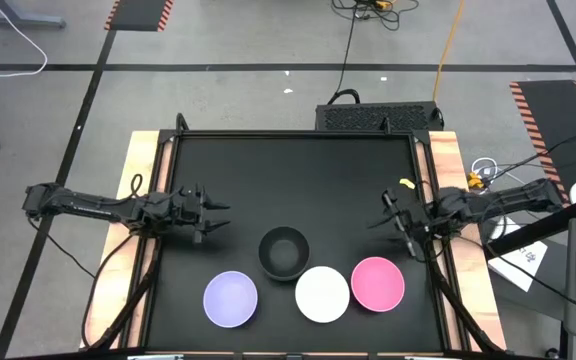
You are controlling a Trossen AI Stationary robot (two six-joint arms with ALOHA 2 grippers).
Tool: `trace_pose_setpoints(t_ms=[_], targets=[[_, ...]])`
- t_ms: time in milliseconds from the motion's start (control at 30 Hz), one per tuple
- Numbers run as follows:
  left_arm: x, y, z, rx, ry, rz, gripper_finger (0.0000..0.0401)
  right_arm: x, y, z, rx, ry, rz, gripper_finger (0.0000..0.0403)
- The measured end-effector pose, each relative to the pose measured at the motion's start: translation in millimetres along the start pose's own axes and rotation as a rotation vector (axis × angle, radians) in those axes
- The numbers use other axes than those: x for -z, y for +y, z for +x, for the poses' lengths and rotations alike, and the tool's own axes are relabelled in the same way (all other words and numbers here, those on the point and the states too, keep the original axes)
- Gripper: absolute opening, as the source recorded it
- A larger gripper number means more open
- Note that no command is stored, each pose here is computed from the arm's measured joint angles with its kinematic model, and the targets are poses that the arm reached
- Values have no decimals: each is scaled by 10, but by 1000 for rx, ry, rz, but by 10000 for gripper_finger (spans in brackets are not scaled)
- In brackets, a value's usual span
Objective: Nest bowls inside each other
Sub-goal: Stack the pink bowl on top of the black bowl
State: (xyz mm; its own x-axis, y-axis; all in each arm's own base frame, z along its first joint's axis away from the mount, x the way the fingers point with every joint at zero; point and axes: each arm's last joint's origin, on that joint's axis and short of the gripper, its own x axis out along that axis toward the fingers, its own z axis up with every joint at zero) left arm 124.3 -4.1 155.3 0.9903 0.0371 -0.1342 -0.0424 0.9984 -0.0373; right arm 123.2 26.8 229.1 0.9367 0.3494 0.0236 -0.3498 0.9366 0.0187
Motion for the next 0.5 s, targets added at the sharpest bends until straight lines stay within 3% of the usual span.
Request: trace_pose_setpoints(t_ms=[233, 400, 500], targets=[[7, -1, 0, 3, 7, 3, 207, -409, 53, -69, 42, 117, -4, 135], [7, -1, 0, 3, 7, 8, 207, -514, 58, -141, 156, 311, 112, 135], [7, -1, 0, 3, 7, 15, 207, -526, 73, -124, 165, 373, 189, 135]])
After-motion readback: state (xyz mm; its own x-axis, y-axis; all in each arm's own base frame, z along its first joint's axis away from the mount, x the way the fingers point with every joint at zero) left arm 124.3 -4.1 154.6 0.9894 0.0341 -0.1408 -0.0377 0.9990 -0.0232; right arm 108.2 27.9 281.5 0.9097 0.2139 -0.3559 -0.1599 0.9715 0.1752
